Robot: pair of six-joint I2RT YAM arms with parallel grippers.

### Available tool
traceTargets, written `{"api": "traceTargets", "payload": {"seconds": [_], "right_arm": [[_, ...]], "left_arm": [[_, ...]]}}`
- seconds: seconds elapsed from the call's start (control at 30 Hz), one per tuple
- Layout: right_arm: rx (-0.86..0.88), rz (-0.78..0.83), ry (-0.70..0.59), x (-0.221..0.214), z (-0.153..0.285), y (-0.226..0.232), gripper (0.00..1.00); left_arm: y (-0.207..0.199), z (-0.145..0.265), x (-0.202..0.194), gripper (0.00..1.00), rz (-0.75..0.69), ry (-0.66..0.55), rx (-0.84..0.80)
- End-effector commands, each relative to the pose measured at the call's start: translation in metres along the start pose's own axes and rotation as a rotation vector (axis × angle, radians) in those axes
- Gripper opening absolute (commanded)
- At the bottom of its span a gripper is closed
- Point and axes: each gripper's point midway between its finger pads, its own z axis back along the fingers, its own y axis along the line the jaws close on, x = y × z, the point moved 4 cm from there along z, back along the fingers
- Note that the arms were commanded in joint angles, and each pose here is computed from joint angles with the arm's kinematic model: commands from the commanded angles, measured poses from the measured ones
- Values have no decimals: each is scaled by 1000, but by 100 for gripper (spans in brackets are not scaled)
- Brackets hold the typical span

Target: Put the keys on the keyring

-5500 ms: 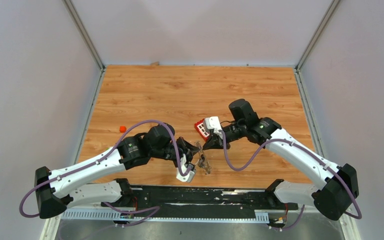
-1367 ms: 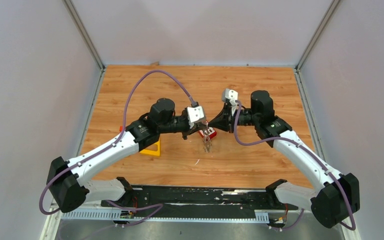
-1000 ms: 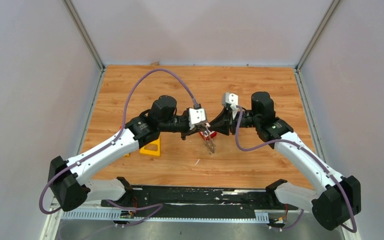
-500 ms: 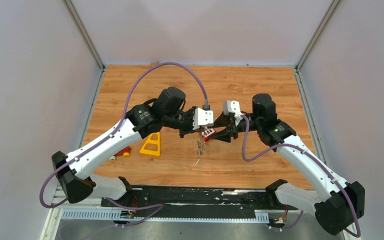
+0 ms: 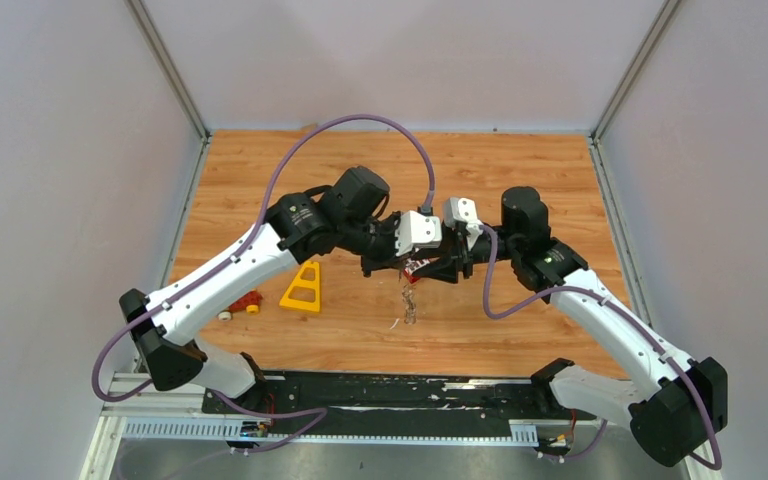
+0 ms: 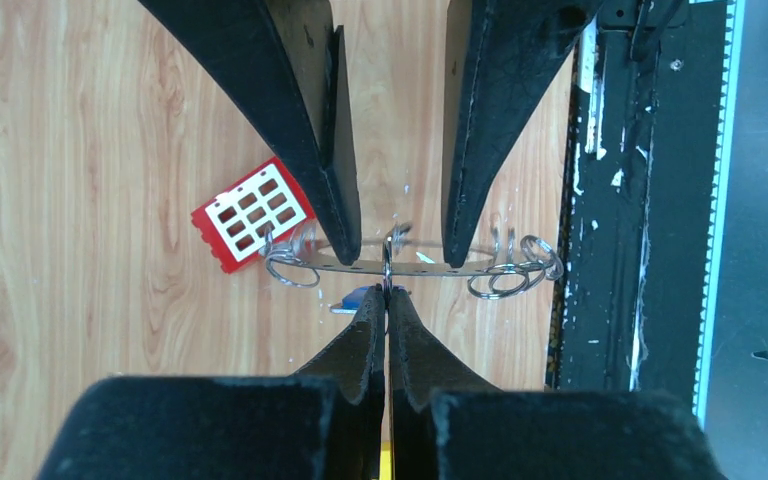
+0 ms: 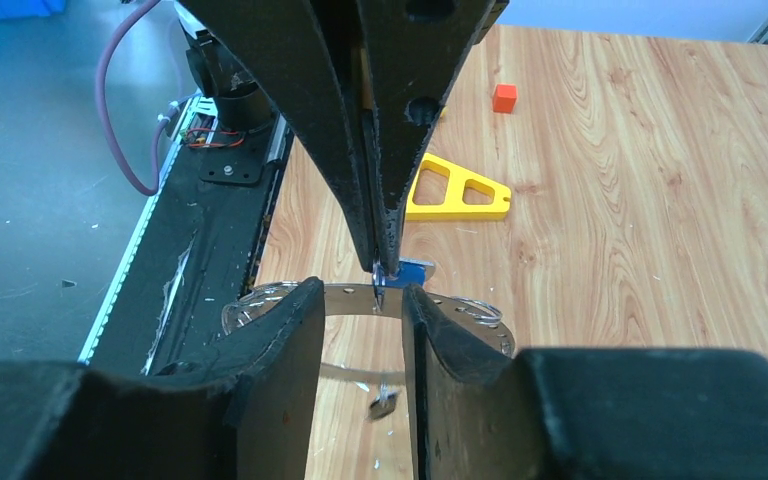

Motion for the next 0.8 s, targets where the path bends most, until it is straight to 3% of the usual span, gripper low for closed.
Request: {"api": "traceTargets", "payload": {"seconds": [0.0,0.47,0.77], "right_arm": [[18,40,-40,16,-1,2,34],[15,16,-37,12,-5,0,23],[7,8,-28,10,-8,-3,9]], "left_arm": [[-3,9,14,0,30,-22,3],[-6,4,20,0,54,-55,-27],[-7,3,21,0,57,-70,-34]]}}
